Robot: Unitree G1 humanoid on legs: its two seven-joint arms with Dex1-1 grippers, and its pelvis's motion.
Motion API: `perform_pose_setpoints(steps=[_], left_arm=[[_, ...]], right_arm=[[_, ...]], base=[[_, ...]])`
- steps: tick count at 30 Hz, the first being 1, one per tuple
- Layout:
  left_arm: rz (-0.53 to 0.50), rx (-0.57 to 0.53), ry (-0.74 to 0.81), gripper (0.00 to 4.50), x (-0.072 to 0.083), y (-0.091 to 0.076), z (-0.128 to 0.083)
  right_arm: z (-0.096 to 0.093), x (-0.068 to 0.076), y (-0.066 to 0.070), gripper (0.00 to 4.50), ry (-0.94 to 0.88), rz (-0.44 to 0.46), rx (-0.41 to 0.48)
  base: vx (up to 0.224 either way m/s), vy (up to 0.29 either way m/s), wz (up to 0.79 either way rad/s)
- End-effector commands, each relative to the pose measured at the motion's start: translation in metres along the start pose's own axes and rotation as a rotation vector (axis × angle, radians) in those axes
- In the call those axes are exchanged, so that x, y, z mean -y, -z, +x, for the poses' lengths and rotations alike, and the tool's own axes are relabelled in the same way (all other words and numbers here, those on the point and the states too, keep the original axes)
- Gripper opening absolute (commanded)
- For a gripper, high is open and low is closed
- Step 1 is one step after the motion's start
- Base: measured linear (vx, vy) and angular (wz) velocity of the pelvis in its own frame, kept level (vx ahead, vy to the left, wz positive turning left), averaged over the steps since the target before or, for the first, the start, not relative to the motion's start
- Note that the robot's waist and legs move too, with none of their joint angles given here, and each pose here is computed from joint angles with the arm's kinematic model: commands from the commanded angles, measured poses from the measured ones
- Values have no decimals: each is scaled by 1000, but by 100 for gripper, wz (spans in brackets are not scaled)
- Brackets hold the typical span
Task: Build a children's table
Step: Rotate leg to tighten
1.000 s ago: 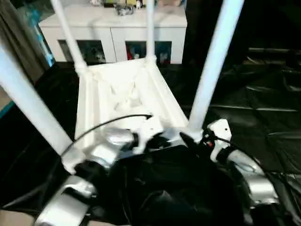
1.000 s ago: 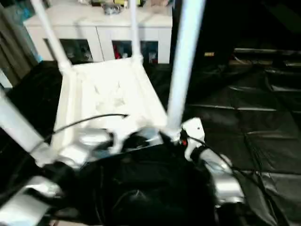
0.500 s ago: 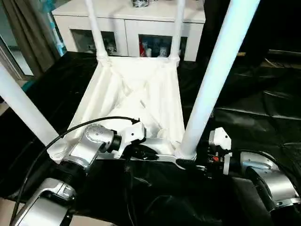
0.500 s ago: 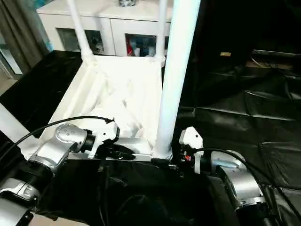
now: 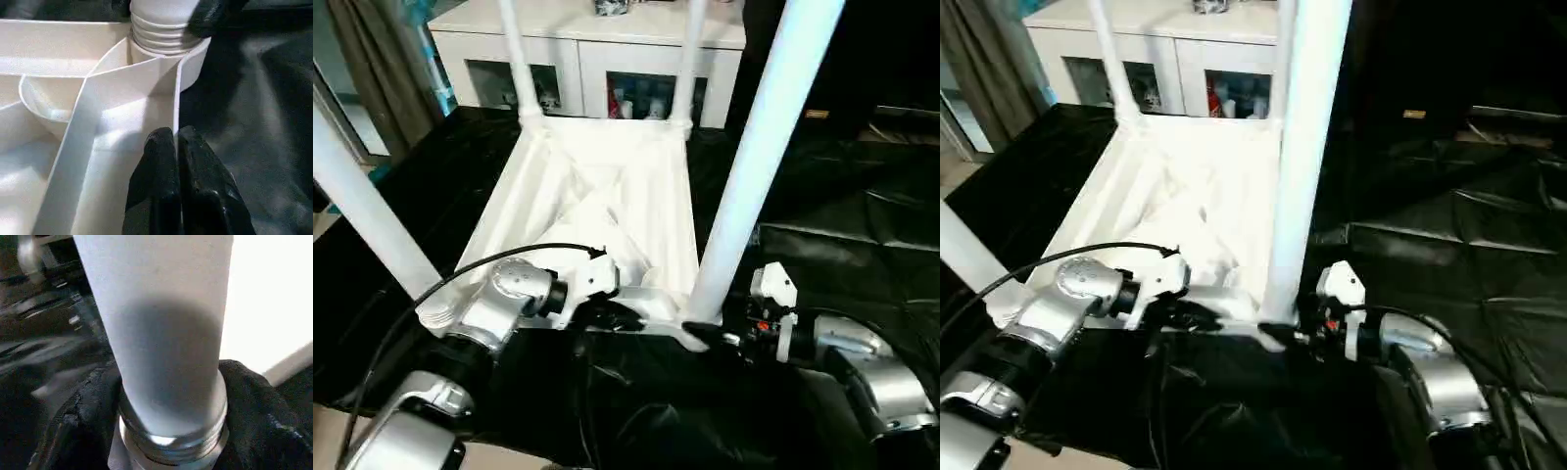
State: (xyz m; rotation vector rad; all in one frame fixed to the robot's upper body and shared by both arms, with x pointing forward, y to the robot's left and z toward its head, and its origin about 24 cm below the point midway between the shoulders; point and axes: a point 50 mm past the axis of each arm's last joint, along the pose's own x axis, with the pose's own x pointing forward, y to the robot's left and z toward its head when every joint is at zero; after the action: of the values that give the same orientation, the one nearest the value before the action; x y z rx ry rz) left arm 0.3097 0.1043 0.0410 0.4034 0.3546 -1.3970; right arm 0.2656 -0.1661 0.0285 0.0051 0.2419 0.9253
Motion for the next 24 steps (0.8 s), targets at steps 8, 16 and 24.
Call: perform_pose_setpoints(steps=[8,16,24], left_arm=[[-137,57,-359,0,-15,-12,37],[-89,91,-242,0,-3,-21,50],[-26,59,-23,0,8,-7,26]], right_arm=[[46,-1,21,273,442,177,20],[69,-15,2,352,293,83,95],[41,-8,-7,387,18,-46,43]], base=[[0,0,0],[0,0,0],[0,0,0]])
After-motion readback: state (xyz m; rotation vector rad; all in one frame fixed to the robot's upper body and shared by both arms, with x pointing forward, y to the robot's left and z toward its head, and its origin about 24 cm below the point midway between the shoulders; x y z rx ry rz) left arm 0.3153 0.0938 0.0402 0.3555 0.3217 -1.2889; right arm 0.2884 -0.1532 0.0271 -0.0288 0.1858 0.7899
